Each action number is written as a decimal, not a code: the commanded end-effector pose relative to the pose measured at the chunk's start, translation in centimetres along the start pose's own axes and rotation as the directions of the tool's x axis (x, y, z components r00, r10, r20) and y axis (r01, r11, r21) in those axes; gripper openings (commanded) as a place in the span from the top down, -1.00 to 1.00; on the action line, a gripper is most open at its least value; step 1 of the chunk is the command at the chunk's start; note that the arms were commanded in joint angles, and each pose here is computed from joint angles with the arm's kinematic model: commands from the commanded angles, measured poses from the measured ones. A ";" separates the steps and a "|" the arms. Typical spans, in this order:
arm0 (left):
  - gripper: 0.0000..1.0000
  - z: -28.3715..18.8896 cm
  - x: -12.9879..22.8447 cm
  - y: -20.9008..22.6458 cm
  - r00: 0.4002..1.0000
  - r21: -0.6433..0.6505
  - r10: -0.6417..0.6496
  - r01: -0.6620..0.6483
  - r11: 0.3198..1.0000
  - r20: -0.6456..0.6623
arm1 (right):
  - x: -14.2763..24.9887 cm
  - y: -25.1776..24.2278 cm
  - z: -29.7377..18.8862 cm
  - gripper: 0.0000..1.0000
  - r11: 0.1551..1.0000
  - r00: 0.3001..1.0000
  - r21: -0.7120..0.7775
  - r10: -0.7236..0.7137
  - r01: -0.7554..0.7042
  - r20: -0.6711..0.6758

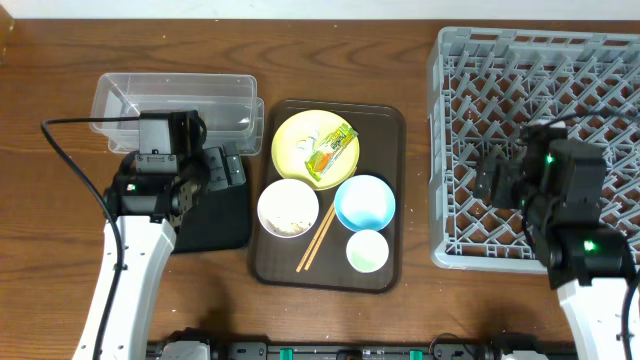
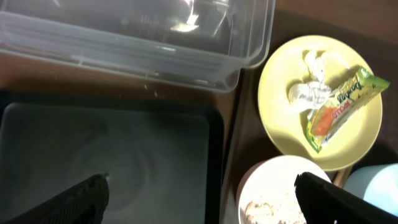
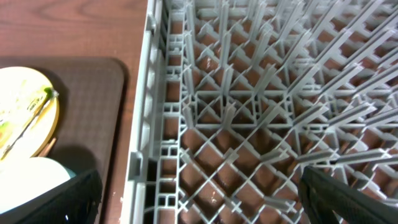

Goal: Sort waste into correct bins and load items into the dishwasher rack
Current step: 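Reach the left gripper to the tissue and wrapper on the yellow plate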

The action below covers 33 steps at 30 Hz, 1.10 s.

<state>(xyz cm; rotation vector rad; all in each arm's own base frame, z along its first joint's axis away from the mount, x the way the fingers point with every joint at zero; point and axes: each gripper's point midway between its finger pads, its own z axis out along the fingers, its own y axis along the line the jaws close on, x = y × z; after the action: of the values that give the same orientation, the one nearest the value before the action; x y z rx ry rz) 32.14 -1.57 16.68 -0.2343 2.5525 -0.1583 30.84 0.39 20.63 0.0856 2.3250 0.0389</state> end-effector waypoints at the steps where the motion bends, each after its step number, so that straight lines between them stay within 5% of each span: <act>1: -0.96 -0.8 -0.2 -0.2 1.000 0.011 -0.002 0.002 1.000 -0.003 | -0.3 0.5 0.1 -0.98 1.000 1.000 -0.019 0.000 -0.001 -0.028; 8: -0.96 -0.8 0.1 -0.6 1.000 0.038 -0.006 0.007 0.999 -0.017 | 0.0 0.5 0.6 -0.98 1.000 0.999 -0.018 0.000 -0.001 -0.045; 12: -0.96 -1.0 -2.0 -2.6 0.998 0.143 0.006 -0.014 0.990 0.061 | 0.0 0.5 0.6 -0.98 1.000 0.999 -0.018 0.000 -0.001 -0.045; 25: -0.94 0.6 -9.0 -7.4 0.971 0.185 0.174 -0.204 0.961 0.162 | 0.1 0.5 0.6 -0.99 1.000 0.999 -0.018 0.000 0.000 -0.046; 33: -0.85 6.8 -6.5 -12.2 0.954 0.242 0.288 -0.299 0.923 0.083 | 0.1 0.5 0.6 -0.99 1.000 0.999 -0.017 0.000 0.000 -0.049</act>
<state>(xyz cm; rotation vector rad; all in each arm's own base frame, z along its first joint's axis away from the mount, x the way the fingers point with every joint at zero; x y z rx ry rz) 42.53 -10.86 18.38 0.1495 2.4247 -0.3524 31.00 0.63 19.43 0.0809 2.3889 0.0516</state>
